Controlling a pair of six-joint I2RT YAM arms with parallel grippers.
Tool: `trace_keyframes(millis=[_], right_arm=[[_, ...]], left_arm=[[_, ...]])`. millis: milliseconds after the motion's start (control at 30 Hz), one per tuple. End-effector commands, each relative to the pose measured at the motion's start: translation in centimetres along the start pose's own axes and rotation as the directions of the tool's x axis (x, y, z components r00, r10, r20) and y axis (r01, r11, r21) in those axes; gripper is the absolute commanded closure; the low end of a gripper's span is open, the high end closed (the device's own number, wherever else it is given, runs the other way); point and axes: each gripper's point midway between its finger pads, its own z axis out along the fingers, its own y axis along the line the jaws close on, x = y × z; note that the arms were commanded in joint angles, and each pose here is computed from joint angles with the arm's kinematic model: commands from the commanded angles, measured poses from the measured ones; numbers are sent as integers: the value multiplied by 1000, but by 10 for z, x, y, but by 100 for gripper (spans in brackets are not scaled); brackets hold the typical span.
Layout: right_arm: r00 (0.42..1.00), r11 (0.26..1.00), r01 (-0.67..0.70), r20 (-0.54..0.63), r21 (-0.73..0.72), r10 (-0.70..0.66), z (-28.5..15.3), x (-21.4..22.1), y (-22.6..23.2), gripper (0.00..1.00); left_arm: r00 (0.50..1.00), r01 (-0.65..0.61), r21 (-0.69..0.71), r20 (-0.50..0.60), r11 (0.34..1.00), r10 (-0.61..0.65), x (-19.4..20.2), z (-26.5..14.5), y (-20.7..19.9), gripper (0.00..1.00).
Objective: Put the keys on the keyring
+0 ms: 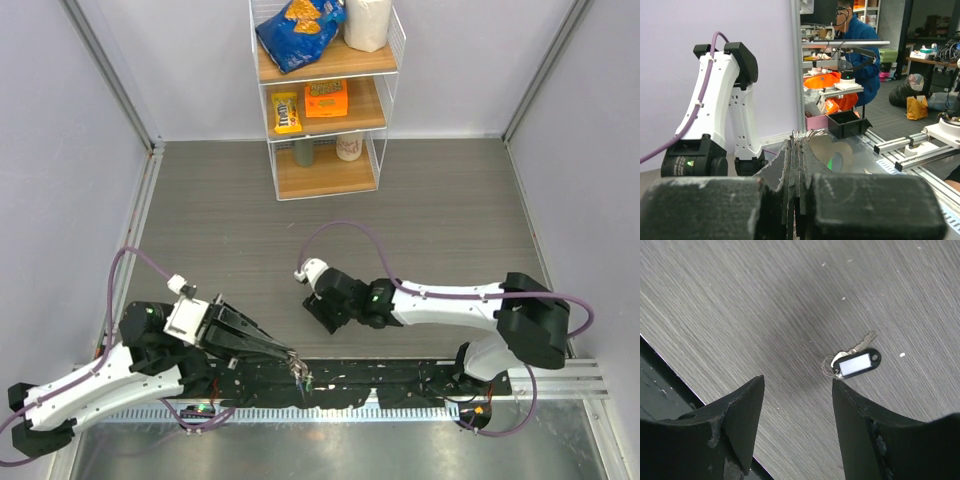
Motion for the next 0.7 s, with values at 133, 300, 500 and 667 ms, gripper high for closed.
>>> trace_keyframes(millis=[133,300,500,667], right_arm=[[967,951,254,-65,176,-246,4,-12,-16,40],[949,921,315,-113,230,-296,11,-7,-28,44],[934,911,349,-153,219,-322,23,3,-28,49],[922,906,375,-179,197,-343,28,12,-25,50]], left_arm=[[998,-29,-49,56,998,32,-15,-9,-4,100],[999,-24,-55,47,998,27,-13,-10,-3,100],[999,-26,-55,43,998,29,-13,-11,-4,100],[999,-30,-57,37,998,32,-11,-11,-3,100]])
